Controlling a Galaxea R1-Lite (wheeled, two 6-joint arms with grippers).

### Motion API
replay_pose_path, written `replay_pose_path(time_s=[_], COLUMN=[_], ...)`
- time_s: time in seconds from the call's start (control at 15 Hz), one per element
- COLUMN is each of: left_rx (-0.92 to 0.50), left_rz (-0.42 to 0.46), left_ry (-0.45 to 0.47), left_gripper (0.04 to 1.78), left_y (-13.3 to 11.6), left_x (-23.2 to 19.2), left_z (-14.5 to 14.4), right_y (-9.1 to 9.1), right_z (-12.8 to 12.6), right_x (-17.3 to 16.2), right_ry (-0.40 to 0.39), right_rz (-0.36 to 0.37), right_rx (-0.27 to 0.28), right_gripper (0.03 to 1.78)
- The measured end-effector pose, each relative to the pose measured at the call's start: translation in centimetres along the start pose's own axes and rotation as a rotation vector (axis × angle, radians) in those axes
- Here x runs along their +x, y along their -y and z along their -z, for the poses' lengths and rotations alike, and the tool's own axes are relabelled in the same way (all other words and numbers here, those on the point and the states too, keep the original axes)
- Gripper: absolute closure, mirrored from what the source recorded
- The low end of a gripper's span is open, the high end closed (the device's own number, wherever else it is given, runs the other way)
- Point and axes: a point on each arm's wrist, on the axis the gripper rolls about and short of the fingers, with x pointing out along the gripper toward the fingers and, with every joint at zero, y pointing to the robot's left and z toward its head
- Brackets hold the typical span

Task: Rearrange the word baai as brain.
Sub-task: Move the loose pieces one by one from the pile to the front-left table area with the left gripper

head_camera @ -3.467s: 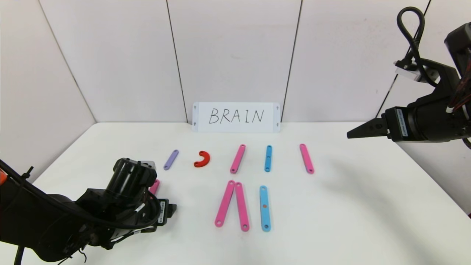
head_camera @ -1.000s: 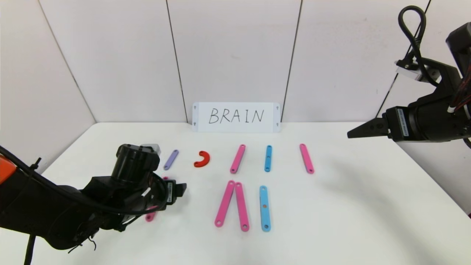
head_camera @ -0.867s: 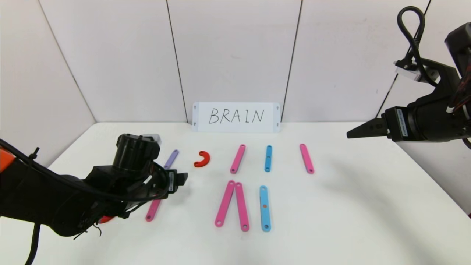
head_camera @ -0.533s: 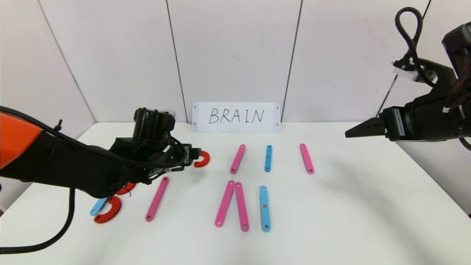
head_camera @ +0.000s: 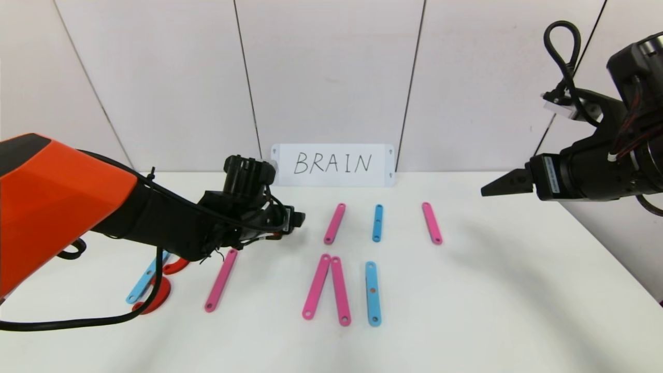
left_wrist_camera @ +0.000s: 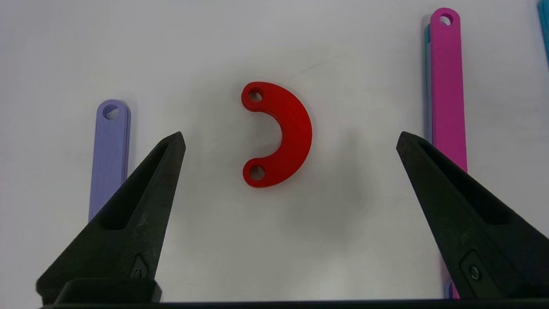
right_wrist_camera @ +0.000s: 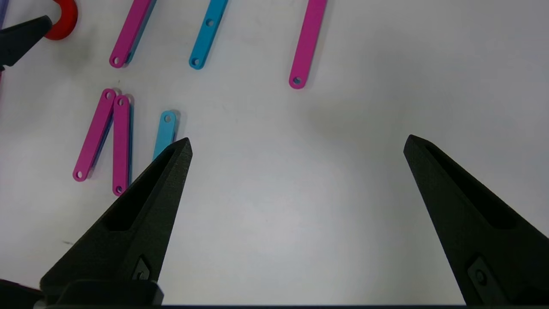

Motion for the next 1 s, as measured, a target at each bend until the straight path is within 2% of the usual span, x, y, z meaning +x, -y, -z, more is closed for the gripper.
replay_pose_path(time_s=[1.0], left_rx=[0.041], left_rz=[-0.013], left_ry=[-0.058], left_gripper=[0.10], left_y=[0.3], left_x=[4.1], left_z=[1.3], right_y=[0.2], right_z=[-0.1], right_x=[0.7], right_ry=[-0.011], right_rz=[0.007], right_rx=[0.005], right_gripper=[0.08])
